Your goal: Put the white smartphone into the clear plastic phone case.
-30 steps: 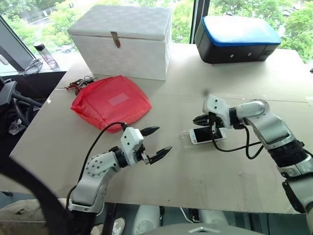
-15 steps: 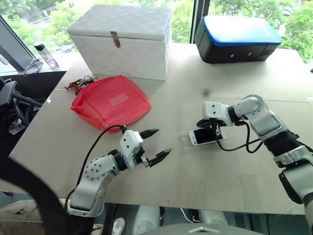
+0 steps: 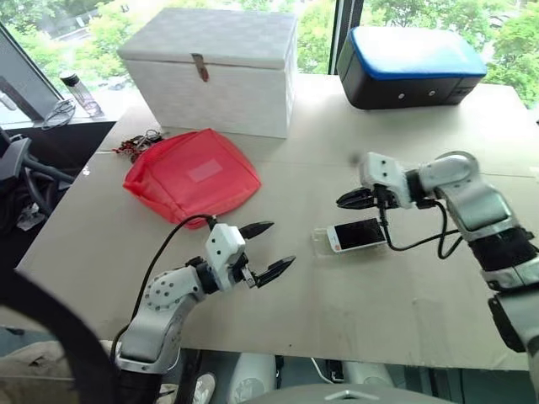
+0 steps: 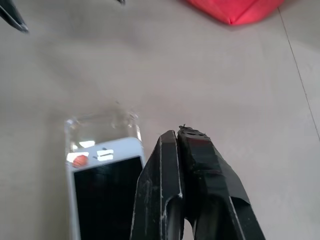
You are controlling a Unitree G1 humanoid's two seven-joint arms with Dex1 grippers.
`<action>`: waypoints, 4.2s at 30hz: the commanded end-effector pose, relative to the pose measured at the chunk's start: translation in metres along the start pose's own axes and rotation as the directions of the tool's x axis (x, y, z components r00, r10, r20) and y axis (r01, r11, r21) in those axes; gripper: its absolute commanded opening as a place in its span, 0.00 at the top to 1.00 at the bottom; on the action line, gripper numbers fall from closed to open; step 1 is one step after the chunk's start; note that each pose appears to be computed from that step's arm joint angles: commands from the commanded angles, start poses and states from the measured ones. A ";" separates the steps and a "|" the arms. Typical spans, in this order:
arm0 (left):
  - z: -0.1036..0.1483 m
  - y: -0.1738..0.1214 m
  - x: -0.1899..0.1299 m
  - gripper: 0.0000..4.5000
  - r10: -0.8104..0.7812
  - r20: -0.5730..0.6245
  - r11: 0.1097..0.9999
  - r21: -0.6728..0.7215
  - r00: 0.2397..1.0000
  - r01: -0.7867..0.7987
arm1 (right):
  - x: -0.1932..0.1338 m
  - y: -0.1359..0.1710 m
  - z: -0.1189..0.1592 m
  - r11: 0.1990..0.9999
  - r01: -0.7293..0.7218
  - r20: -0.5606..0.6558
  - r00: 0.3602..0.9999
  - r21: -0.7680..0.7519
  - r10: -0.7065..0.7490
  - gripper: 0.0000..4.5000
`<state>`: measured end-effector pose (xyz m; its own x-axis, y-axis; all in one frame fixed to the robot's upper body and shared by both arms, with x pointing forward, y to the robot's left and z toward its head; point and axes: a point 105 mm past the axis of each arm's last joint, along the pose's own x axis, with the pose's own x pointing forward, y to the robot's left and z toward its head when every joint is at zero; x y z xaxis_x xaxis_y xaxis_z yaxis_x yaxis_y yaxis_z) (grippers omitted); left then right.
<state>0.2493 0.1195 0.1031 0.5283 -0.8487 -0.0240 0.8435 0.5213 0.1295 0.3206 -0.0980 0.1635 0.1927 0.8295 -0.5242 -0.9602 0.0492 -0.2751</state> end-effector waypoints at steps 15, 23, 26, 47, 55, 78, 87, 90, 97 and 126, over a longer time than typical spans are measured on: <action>0.029 0.000 -0.027 0.00 -0.146 -0.040 0.989 0.027 0.989 0.147 | 0.027 0.044 -0.075 0.978 0.059 -0.191 0.981 0.199 -0.020 0.99; 0.038 -0.002 -0.017 0.00 -0.135 -0.036 0.990 0.022 0.990 0.136 | 0.037 0.072 -0.093 0.959 -0.026 -0.252 0.963 0.282 0.100 0.99; 0.041 -0.001 -0.014 0.00 -0.132 -0.033 0.991 0.019 0.991 0.133 | 0.035 0.074 -0.092 0.950 -0.032 -0.247 0.962 0.310 0.113 0.99; 0.041 0.001 -0.009 0.00 -0.125 -0.019 0.992 0.015 0.992 0.125 | 0.024 -0.016 -0.024 0.969 0.197 -0.084 0.979 0.151 -0.186 0.99; 0.037 0.000 -0.015 0.00 -0.109 -0.026 0.994 0.013 0.994 0.110 | 0.026 -0.009 -0.035 0.991 0.093 -0.133 0.988 0.094 -0.080 0.99; 0.027 -0.002 -0.016 0.00 -0.118 -0.023 0.993 0.002 0.993 0.118 | 0.016 0.026 -0.032 0.965 0.068 -0.012 0.998 0.255 -0.067 0.99; 0.038 -0.002 -0.009 0.00 -0.121 -0.021 0.993 0.010 0.992 0.122 | 0.028 0.041 -0.064 0.950 0.083 -0.135 0.990 0.302 -0.043 0.99; 0.040 -0.003 -0.006 0.00 -0.121 -0.021 0.993 0.010 0.992 0.122 | 0.030 0.042 -0.074 0.944 0.095 -0.171 0.984 0.316 -0.042 0.99; 0.042 -0.003 -0.003 0.00 -0.122 -0.024 0.992 0.011 0.992 0.122 | 0.035 0.044 -0.086 0.932 0.124 -0.223 0.974 0.341 -0.048 0.99; -0.023 -0.003 0.010 0.99 -0.209 -0.152 0.978 -0.012 0.966 0.210 | -0.060 0.005 -0.051 0.792 0.561 -0.243 0.825 0.240 -0.511 1.00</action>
<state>0.2526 0.1164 0.0769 0.3663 -0.9064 -0.2105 0.9304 0.3592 0.0723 0.3090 -0.1631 0.1447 0.6342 0.5871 -0.5031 -0.7537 0.6145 -0.2331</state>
